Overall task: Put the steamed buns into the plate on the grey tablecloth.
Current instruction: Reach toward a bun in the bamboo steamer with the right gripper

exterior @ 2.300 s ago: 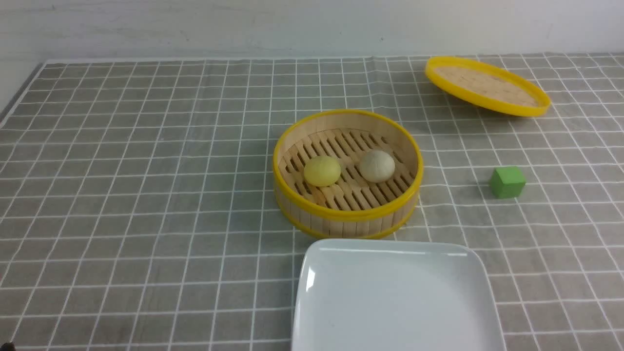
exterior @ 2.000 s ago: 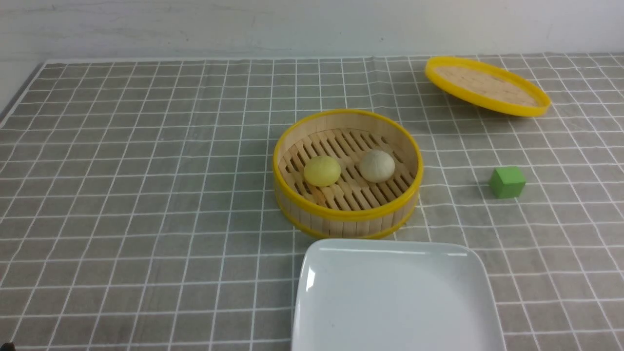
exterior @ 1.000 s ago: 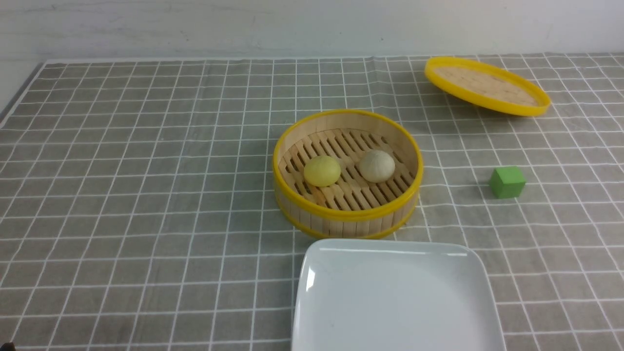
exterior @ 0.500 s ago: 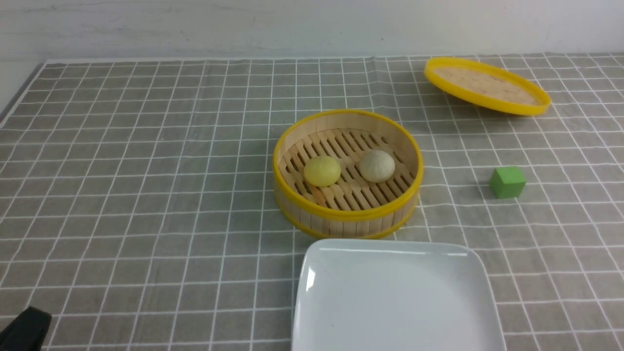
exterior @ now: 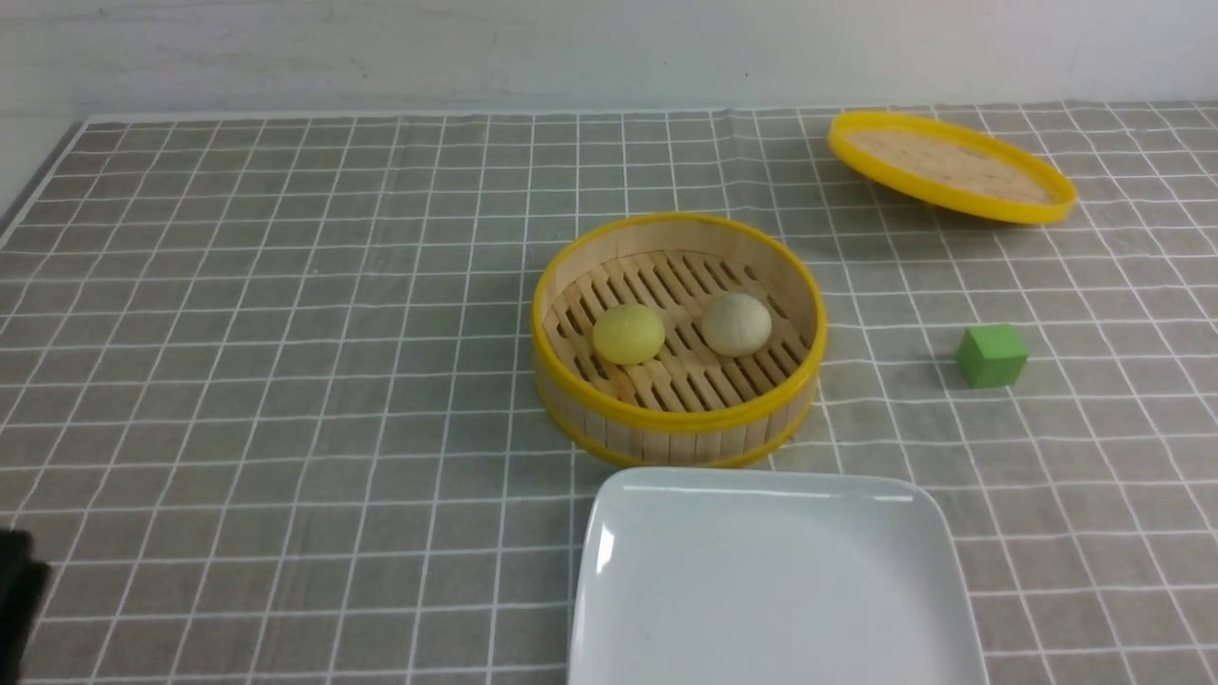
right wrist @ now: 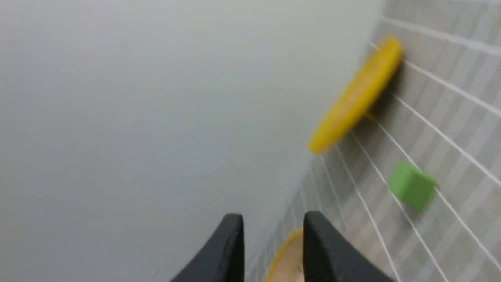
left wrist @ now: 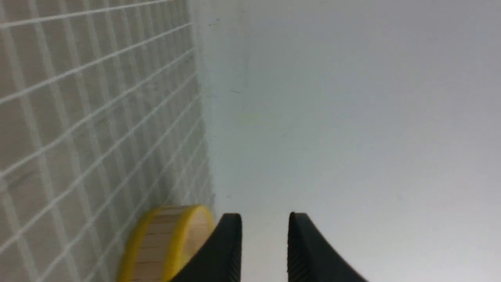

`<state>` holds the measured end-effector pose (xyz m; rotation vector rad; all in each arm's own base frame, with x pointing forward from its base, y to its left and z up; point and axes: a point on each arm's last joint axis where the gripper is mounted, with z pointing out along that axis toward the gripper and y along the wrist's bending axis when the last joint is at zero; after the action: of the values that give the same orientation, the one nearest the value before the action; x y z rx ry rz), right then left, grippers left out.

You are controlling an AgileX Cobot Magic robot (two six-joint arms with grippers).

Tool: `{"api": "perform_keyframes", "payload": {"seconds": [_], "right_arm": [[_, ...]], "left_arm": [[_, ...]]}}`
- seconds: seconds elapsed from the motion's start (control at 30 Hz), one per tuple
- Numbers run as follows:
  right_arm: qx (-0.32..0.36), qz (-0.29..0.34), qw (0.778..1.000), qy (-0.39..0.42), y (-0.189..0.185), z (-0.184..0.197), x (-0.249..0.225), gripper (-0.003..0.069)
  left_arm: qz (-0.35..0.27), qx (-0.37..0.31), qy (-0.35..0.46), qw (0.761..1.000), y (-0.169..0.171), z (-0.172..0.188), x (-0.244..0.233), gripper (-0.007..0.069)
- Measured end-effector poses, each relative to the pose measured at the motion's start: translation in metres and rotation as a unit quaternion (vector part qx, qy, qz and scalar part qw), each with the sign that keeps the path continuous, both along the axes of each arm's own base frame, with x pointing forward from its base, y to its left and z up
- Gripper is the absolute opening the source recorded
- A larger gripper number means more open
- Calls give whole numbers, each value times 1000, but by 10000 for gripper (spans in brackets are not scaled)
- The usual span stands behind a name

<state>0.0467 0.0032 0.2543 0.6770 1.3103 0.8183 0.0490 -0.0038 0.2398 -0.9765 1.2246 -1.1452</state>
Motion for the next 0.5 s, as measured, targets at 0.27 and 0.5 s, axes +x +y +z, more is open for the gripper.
{"api": "perform_keyframes", "payload": {"seconds": [0.27,0.5], "right_arm": [[-257,76,954,133,13,80,28,7],[-250,290,827,412,30,63,72,-15]], "left_arm": [[-45,280,72,956,-9,84,8,10],[-249,377,351,820,-19,57,55,2]]}}
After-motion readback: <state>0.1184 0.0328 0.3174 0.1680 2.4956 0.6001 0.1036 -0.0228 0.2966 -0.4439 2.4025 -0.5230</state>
